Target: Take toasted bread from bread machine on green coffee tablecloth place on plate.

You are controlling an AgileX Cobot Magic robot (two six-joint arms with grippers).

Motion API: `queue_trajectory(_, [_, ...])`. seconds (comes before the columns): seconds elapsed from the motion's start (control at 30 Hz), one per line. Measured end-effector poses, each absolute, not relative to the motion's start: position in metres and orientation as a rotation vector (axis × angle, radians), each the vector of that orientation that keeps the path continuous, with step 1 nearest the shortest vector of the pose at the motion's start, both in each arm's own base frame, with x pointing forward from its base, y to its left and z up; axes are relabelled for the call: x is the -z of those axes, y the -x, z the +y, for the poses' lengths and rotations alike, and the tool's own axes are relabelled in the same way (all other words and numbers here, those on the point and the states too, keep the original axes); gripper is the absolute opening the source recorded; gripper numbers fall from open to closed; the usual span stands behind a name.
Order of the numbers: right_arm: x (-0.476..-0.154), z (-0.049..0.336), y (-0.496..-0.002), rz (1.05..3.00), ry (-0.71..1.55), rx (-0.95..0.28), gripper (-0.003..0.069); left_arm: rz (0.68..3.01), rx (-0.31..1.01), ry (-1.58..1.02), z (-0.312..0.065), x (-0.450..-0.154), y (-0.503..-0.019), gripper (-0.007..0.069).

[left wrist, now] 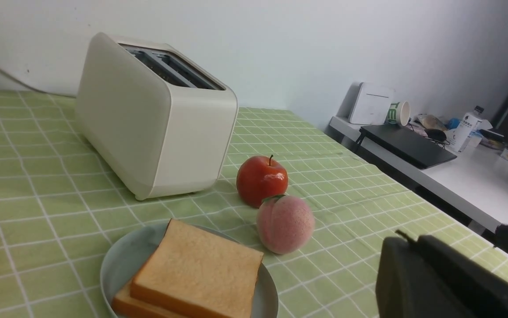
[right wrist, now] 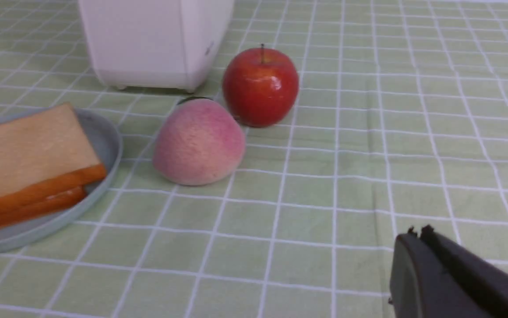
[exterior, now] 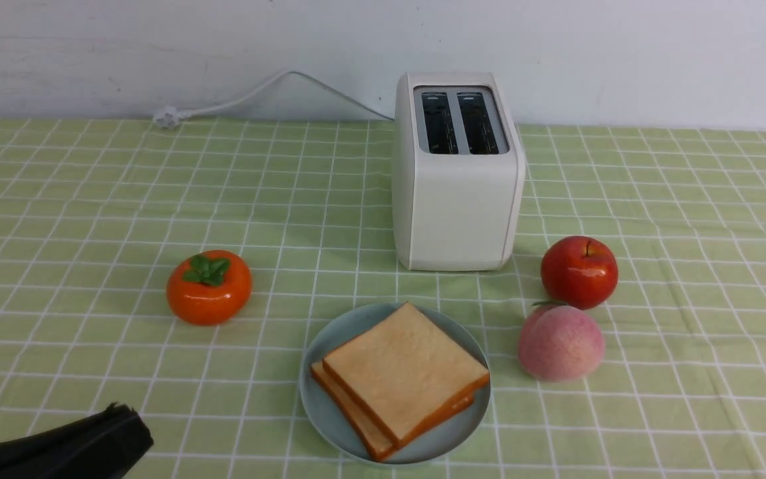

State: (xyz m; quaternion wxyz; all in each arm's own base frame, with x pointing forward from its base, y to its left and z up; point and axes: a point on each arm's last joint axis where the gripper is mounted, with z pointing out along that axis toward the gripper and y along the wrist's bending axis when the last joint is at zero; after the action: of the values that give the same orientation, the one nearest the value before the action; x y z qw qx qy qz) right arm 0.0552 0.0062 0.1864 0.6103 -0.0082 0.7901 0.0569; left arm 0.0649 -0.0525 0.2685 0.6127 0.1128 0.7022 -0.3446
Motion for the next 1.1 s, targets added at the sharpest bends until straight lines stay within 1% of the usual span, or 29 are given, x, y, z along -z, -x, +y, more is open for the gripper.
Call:
queue_trajectory(0.03, [-0.1784, 0.0057, -0.0538, 1.845, 0.011, -0.125, -0.002, 1.62, 0.795, -0.261, -0.0526, -0.2685, -0.0649, 0.0019])
queue_trajectory(0.1, [-0.1733, 0.0047, -0.0521, 1.881, 0.017, -0.102, -0.002, 1.62, 0.797, -0.261, -0.0527, -0.2685, -0.0648, 0.002])
queue_trajectory(1.1, [-0.1732, 0.0044, -0.0519, 1.881, 0.022, -0.093, -0.0006, 1.621, 0.799, -0.263, -0.0529, -0.2684, -0.0646, 0.005])
